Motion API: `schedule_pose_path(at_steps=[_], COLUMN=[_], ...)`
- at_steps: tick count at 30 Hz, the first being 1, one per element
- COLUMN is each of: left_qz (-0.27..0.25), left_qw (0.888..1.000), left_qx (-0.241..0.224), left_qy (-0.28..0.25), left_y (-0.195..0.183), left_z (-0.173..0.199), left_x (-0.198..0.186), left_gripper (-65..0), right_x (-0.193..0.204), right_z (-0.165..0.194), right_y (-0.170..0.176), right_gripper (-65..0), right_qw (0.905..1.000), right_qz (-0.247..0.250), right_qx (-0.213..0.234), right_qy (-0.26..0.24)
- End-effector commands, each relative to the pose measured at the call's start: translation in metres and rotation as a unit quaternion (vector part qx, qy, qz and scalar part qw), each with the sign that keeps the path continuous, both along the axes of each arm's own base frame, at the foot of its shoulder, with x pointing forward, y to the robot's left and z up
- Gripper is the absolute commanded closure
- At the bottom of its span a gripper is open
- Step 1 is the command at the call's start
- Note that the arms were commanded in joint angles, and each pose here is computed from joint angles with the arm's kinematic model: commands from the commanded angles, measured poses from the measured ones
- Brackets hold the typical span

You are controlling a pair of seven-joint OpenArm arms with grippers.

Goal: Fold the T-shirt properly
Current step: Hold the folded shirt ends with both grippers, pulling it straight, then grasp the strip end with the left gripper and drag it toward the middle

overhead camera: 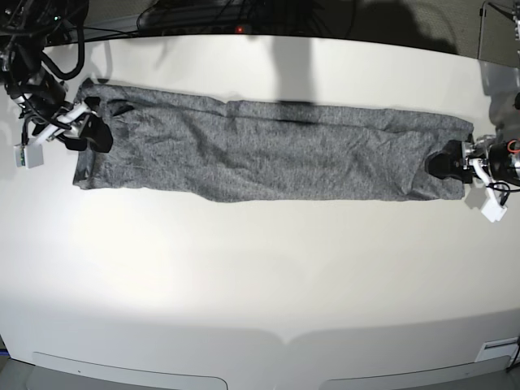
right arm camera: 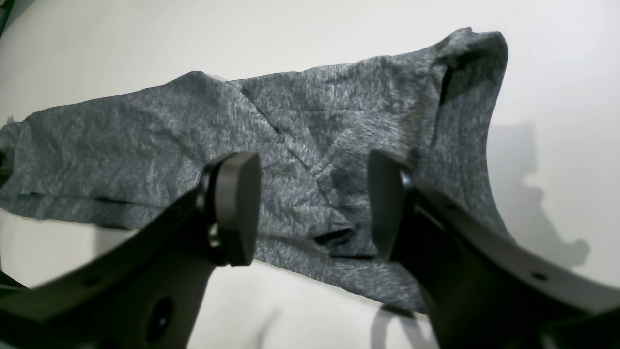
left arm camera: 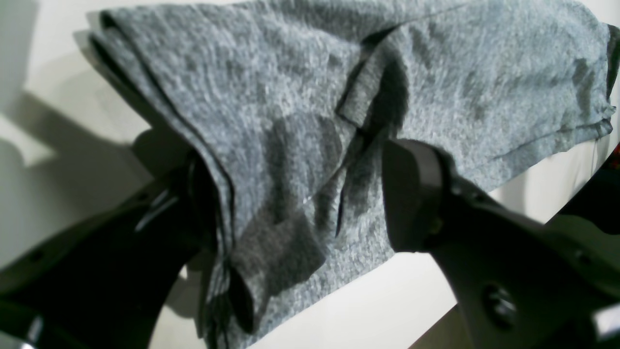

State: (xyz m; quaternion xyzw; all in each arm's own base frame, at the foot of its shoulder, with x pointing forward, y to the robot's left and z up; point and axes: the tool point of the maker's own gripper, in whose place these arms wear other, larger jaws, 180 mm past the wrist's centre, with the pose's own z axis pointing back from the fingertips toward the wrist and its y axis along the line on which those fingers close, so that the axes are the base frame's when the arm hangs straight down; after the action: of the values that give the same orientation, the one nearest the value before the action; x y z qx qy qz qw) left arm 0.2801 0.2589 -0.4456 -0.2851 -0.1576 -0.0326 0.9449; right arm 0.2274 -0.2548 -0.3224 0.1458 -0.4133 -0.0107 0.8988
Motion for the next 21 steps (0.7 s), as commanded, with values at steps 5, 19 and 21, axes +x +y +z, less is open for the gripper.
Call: schedule_pose_path(at_steps=[5, 19, 21], left_qz=[-0.039, -0.02, -0.018], left_qw=[0.992, 0.996, 0.996], left_qx=[0.064, 0.045, 0.034], left_qy=[0.104, 0.077, 0.077], left_y=[0.021, 0.017, 0.014], left_z=[-0.024, -0.018, -0.016], left_x=[-0.048, -0.035, -0.035], left_gripper=[-39.5, 0.0, 0.0], right_x=[0.006, 0.005, 0.005], right_z=[0.014, 0.012, 0.012], right_y=[-0.001, -0.001, -0.001], right_gripper=[-35.1, -35.1, -35.1], right_qw=[0.9997, 0.9997, 0.9997], right_qz=[0.005, 0.006, 0.006], right_qx=[-0.006, -0.006, -0.006], right_qy=[-0.025, -0.021, -0.021])
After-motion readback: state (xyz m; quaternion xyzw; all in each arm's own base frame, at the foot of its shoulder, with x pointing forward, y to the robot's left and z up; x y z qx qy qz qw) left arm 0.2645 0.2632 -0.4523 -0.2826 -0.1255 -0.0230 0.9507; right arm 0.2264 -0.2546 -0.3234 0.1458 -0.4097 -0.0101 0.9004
